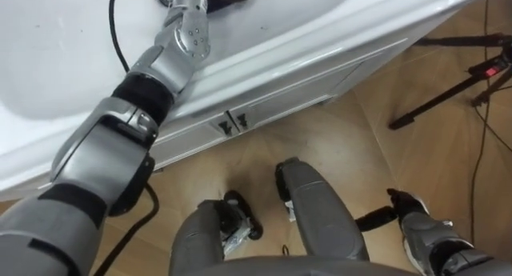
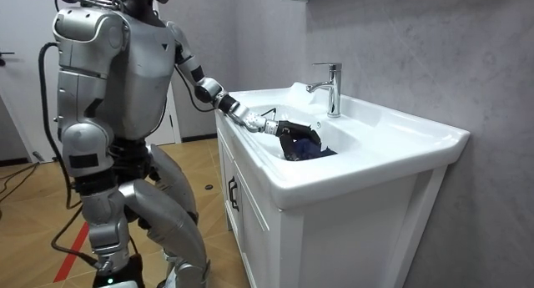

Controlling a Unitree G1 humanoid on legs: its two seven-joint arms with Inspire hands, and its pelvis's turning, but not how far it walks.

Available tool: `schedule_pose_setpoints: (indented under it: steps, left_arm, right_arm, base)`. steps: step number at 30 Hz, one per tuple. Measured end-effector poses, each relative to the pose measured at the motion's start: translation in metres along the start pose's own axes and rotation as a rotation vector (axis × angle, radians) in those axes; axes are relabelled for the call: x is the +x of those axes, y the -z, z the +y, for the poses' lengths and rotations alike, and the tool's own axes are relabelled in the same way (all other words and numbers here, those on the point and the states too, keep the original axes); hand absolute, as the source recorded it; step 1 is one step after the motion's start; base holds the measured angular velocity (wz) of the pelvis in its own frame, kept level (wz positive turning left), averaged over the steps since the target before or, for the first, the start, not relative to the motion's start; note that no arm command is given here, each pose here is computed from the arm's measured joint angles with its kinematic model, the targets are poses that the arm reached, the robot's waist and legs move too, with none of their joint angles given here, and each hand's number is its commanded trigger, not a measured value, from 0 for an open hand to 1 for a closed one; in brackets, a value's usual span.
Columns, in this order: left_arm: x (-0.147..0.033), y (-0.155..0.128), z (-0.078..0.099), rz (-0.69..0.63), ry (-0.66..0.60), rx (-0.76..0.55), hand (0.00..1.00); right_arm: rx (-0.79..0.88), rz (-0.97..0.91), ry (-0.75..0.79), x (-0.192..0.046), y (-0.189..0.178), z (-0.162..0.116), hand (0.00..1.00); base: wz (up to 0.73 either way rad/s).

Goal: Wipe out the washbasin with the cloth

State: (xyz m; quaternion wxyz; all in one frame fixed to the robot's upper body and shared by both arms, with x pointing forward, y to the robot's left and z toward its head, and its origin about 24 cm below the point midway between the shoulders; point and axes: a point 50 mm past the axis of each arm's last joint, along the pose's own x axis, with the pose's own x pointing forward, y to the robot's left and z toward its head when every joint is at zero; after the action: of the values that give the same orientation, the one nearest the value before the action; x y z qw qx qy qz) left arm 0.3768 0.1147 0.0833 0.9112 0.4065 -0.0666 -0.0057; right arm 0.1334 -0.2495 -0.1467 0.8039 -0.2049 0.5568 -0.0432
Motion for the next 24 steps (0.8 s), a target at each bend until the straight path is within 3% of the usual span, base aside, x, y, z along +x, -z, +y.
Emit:
schedule_pose_setpoints:
  steps: [8,14,19,24]
  left_arm:
    - [-0.017,0.039,-0.001,0.053,0.064,0.025,1.00]
    - [-0.038,0.084,0.012,0.137,0.074,0.133,1.00]
    - [-0.080,0.140,0.028,0.289,0.055,0.256,1.00]
    - [-0.112,0.169,0.036,0.342,0.064,0.394,1.00]
  right_arm:
    - [-0.062,0.018,0.003,0.000,0.008,-0.006,0.00]
    - [-0.133,0.065,-0.002,-0.002,0.029,-0.015,0.00]
    - [-0.122,0.137,0.002,-0.006,0.055,-0.025,0.00]
    - [-0.158,0.196,0.017,-0.011,0.078,-0.034,0.00]
  base:
    - [-0.05]
    - [-0.02]
    - [-0.01]
    - [0.08]
